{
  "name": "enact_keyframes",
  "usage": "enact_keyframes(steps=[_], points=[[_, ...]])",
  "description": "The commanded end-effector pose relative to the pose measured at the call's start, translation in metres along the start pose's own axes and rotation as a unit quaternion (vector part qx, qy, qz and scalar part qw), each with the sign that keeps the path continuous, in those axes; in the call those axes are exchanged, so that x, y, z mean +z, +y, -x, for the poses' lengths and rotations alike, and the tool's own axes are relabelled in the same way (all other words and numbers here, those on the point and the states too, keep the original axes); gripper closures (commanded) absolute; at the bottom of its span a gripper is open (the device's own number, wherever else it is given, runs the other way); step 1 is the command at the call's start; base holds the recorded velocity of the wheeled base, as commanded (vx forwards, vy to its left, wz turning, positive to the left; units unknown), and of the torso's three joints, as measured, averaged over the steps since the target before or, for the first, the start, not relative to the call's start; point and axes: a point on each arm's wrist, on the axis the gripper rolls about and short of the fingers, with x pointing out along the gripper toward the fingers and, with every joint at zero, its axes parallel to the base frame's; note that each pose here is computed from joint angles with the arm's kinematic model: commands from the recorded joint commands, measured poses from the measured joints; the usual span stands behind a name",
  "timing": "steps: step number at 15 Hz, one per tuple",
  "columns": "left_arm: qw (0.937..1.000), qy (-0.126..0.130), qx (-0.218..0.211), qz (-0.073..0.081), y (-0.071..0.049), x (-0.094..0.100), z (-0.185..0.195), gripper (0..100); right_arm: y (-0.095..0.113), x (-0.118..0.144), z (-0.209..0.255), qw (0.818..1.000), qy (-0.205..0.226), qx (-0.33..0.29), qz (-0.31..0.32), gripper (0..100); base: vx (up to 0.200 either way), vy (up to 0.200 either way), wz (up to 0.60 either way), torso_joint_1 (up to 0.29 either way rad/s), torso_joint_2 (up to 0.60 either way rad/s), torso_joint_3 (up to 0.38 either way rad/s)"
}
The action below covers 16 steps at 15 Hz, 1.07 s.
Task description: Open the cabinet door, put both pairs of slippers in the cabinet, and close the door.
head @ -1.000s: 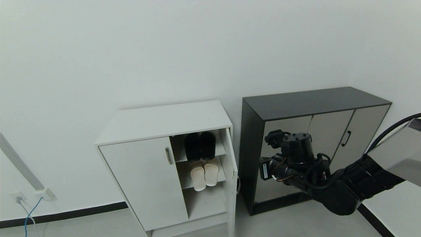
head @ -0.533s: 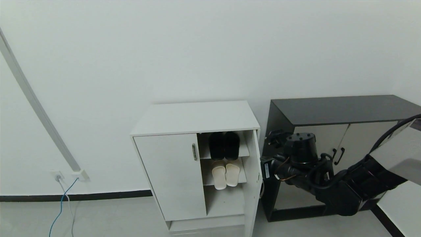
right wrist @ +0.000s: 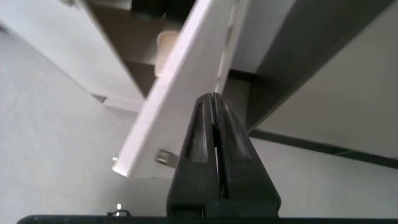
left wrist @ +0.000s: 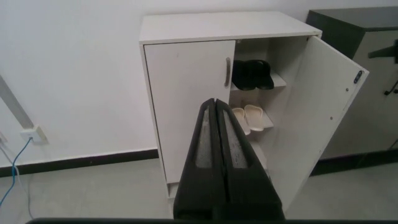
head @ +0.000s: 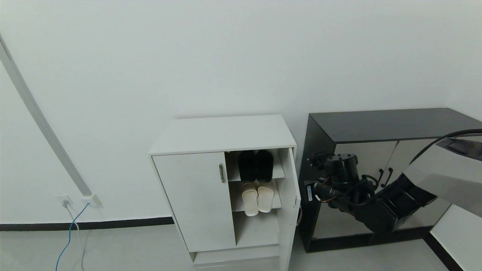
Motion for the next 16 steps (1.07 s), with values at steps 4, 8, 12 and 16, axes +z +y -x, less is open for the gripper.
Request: enact_keyframes(steps=[4, 8, 12, 16], points=[[1.0000, 0.000, 0.000, 0.000, 0.000, 0.000, 0.000, 100, 0.020, -0.007, -0.023, 1.000, 0.007, 0.019, 0.008, 100, 0.000, 0.000, 0.00, 0.000, 0.00, 0.000], [1.0000, 0.000, 0.000, 0.000, 0.000, 0.000, 0.000, 100, 0.047, 0.004, -0.012, 0.998, -0.012, 0.057, 0.010, 100, 0.000, 0.000, 0.00, 0.000, 0.00, 0.000], [1.0000, 0.000, 0.000, 0.001, 0.000, 0.000, 0.000, 100, 0.047, 0.010, -0.001, 0.998, -0.025, 0.062, -0.001, 100, 0.000, 0.000, 0.00, 0.000, 0.00, 0.000], [1.0000, 0.000, 0.000, 0.001, 0.000, 0.000, 0.000, 100, 0.043, 0.015, 0.016, 0.997, -0.029, 0.072, 0.001, 100, 0.000, 0.000, 0.00, 0.000, 0.00, 0.000]])
